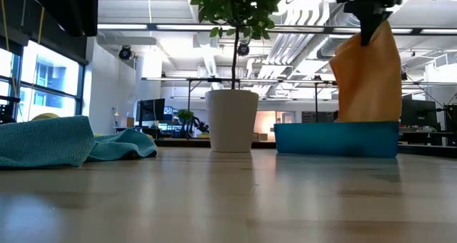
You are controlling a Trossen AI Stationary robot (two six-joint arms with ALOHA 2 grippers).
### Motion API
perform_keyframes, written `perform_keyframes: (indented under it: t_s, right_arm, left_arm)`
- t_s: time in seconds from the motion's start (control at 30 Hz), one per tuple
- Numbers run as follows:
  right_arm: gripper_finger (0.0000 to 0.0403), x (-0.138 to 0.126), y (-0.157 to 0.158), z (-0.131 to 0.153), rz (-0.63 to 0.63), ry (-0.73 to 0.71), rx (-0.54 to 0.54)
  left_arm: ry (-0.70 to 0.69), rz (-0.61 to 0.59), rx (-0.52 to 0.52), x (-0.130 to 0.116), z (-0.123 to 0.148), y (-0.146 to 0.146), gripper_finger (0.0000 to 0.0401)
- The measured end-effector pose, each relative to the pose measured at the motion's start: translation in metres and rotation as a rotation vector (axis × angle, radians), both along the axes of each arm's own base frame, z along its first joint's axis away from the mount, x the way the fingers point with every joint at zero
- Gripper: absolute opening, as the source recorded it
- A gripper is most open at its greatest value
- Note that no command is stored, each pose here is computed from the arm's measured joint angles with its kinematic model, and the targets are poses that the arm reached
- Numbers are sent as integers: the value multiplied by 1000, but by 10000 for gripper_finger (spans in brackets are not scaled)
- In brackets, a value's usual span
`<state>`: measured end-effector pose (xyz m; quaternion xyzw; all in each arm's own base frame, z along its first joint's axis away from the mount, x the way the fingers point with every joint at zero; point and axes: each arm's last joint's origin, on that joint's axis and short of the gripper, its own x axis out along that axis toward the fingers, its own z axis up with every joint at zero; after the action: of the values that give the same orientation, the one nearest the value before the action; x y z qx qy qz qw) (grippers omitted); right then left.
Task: Fold microfiber towels
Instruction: Put the orange towel into the blue bin
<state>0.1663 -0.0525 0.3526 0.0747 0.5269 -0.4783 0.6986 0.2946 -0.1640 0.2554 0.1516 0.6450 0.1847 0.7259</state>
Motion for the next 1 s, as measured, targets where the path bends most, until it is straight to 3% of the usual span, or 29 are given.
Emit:
perform_keyframes:
  t_s: [0.3,0.57,0.67,0.87,1.0]
  right_arm:
    - [0,-20,-5,-6,-427,-275,-45]
    - [0,-29,-29,-6,-502,-192,-166]
    - [0,-31,-36,-6,-492,-167,-142]
    - [0,-29,-39,-7,-523,-247,-17]
    - [0,-38,-40,-8,-549,-161,-28]
  left_arm:
    - [1,-9,15,2,0,3,99]
    - [4,-3,11,3,0,5,99]
    - [4,-4,11,3,0,5,99]
    - [2,-11,16,3,0,5,99]
    - [1,-15,17,2,0,4,99]
